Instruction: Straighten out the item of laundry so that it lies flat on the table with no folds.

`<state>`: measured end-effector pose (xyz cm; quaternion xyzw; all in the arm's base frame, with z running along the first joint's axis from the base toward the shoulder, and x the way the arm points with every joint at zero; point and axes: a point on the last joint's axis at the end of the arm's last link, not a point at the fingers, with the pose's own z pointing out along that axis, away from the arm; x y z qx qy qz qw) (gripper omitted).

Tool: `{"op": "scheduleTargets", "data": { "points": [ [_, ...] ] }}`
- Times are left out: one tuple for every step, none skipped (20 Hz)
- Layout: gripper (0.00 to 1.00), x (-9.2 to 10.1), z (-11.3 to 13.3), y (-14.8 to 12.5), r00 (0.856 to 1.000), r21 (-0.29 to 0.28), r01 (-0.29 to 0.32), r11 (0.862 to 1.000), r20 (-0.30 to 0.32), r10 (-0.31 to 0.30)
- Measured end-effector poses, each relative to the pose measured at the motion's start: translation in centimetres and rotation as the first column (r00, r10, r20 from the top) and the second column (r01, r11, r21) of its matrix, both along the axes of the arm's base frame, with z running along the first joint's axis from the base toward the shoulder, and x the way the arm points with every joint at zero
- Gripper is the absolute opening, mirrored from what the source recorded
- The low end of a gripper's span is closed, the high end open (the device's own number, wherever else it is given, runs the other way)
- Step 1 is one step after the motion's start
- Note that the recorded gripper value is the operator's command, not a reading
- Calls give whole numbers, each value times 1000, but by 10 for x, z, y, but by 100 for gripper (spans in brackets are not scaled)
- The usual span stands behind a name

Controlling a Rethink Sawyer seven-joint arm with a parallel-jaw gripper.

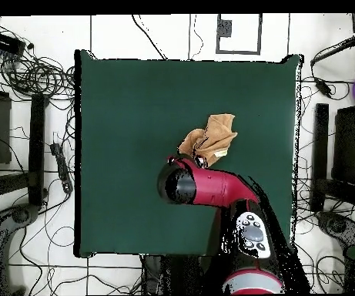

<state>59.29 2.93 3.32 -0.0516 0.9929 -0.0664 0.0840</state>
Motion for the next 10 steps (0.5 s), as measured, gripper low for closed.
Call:
{"op": "scheduleTargets", "data": {
  "points": [
    [100,-2,1,-1,1000,-6,2,1000,-2,-2],
    [100,-2,1,-2,1000,-7,3,1000,-3,-3],
    [100,-3,1,-2,1000,-9,3,1000,-4,-3],
    [0,-6,1,-6,1000,-19,6,1000,-9,-6],
    [0,-6,1,-6,1000,-20,7,1000,-9,-7],
    [0,-6,1,-6,1000,-21,7,1000,-9,-8],
    [0,-7,1,-8,1000,-26,11,1000,-10,-12],
    [0,-8,1,-9,1000,-31,16,999,-11,-16],
    [0,-11,2,-11,1000,-46,22,999,-11,-22],
    [0,-11,2,-11,1000,-50,22,999,-12,-23]
  ]
}}
